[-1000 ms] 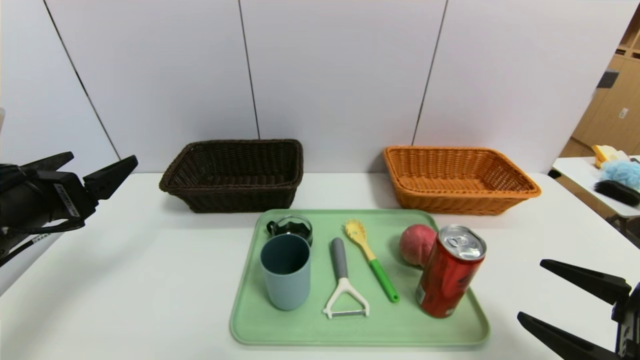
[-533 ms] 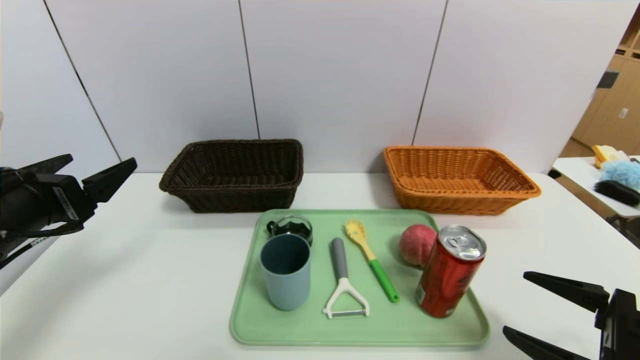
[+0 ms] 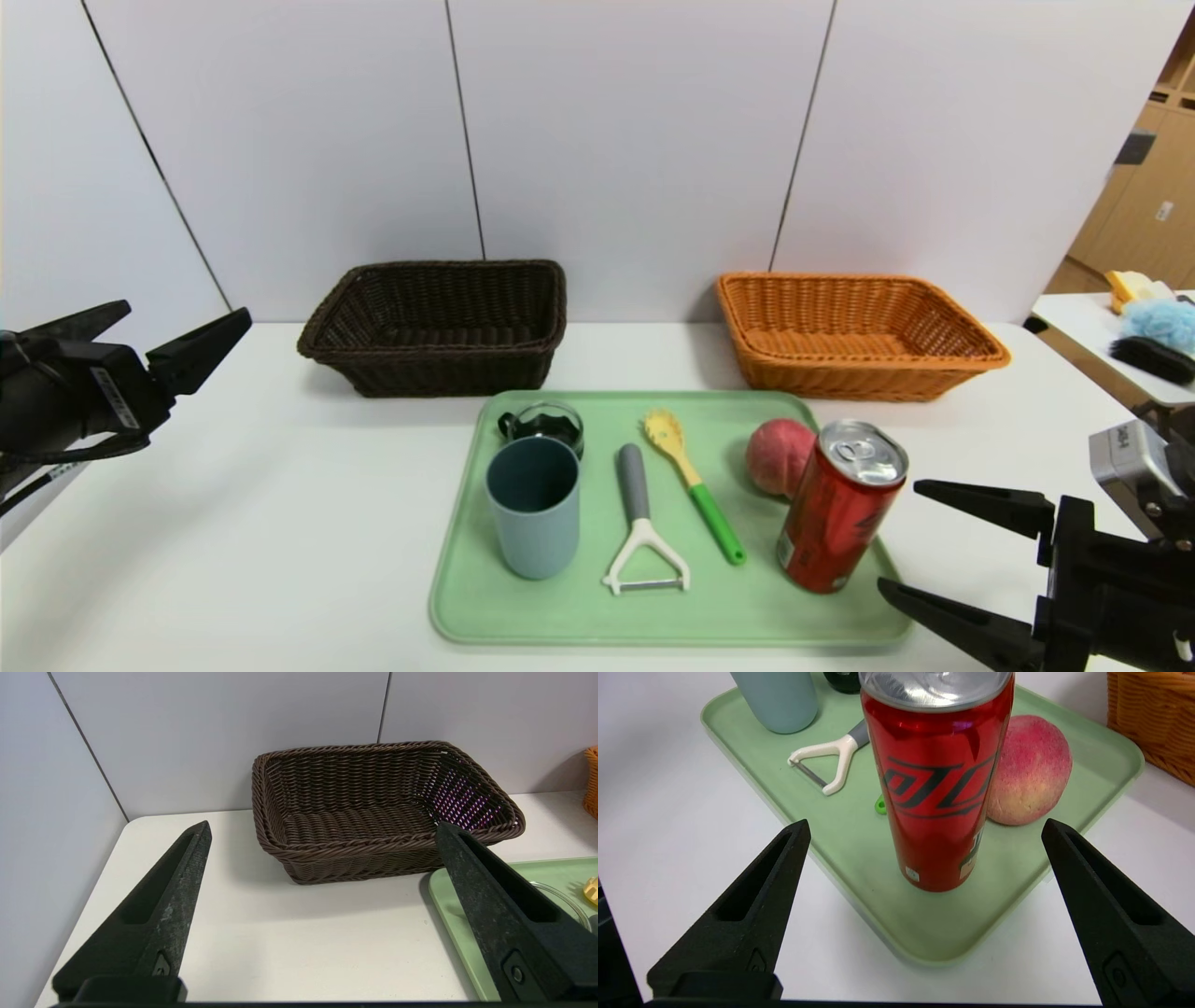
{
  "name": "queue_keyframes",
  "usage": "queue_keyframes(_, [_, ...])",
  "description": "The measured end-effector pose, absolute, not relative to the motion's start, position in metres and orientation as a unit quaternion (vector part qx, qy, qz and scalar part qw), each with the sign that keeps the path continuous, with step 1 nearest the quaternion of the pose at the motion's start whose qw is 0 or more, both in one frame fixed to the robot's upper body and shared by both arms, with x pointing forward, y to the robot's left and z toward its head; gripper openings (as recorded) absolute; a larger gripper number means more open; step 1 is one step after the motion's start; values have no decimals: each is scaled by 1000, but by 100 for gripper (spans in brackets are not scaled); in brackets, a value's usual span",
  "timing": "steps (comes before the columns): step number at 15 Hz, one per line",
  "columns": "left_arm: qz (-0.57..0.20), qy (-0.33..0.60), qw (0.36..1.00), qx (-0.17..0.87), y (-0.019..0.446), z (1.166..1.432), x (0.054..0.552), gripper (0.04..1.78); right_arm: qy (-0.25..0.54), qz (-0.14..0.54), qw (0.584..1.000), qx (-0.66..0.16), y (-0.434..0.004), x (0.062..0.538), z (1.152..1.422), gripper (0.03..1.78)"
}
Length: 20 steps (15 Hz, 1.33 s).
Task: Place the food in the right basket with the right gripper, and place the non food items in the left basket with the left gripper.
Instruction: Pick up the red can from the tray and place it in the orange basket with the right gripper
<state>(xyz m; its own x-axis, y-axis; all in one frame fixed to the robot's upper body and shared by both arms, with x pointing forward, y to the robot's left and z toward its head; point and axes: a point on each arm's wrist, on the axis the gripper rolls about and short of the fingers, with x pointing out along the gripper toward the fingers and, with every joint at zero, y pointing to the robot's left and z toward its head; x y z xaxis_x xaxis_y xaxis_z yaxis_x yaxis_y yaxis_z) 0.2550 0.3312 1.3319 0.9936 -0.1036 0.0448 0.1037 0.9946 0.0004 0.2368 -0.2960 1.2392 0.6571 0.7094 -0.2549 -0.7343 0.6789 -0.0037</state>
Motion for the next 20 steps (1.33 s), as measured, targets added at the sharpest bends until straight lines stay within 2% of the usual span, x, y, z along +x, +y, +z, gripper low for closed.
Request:
queue_keyframes(5, [-52,-24,998,4,331,1332,254,169,110,414,902,-58,-285,261,1237,171])
queue_keyframes(16, [-52,-20,998,3,331,1329,253,169,77,429,898,-62,-264,305,1208,171])
queue_keyframes(17, [-52,-20,998,3,331,1329,252,169,66,430,898,-62,-263,308,1207,162])
queue_keyframes(20, [-52,-21,998,3,331,1329,251,169,64,431,899,-50,-262,308,1202,112])
